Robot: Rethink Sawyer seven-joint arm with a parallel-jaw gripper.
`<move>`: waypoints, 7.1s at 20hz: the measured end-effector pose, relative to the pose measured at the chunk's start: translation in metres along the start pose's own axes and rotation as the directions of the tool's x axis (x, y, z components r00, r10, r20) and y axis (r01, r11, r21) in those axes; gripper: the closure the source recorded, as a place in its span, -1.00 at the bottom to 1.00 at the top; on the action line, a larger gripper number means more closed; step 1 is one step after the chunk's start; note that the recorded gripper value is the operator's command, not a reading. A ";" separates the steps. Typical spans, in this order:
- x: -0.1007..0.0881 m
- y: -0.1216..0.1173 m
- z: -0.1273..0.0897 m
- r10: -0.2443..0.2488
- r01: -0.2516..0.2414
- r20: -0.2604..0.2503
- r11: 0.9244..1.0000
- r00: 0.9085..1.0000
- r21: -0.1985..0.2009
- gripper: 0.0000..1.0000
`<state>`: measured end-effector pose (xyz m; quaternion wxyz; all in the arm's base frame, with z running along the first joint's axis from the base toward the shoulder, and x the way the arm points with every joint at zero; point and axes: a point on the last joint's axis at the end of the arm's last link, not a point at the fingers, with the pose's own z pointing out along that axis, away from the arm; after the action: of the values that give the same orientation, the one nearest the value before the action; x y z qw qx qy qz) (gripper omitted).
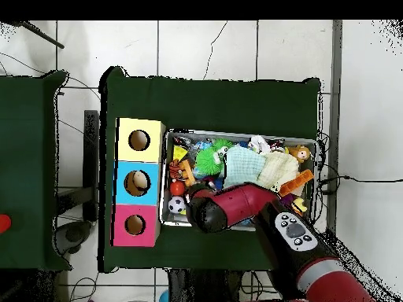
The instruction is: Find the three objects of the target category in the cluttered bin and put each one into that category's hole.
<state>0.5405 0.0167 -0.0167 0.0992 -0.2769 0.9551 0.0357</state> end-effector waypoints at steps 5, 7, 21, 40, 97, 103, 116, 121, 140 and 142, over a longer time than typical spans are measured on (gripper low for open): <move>0.000 0.007 0.006 -0.006 0.006 -0.006 1.000 1.000 -0.012 -1.00; -0.002 0.011 0.009 -0.016 0.016 -0.007 1.000 1.000 -0.013 -1.00; 0.000 0.023 0.020 -0.073 0.073 -0.036 0.997 0.997 0.001 1.00; -0.004 0.017 0.014 -0.071 0.072 -0.028 0.997 0.997 0.015 1.00; 0.047 -0.017 -0.025 0.050 -0.056 -0.117 0.997 0.992 -0.047 -1.00; 0.062 -0.017 -0.023 0.032 -0.039 -0.128 0.998 0.991 -0.053 -1.00; 0.052 0.011 -0.014 -0.084 0.079 -0.106 0.995 0.991 -0.055 -1.00; 0.052 0.011 -0.014 -0.084 0.079 -0.106 0.995 0.991 -0.055 -1.00; 0.035 -0.010 -0.082 0.040 -0.043 -0.091 0.999 0.995 -0.031 -1.00; 0.031 -0.013 -0.088 0.046 -0.049 -0.093 0.998 0.995 -0.026 -1.00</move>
<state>0.5071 -0.0214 0.0631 0.0501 -0.2568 0.9644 0.0388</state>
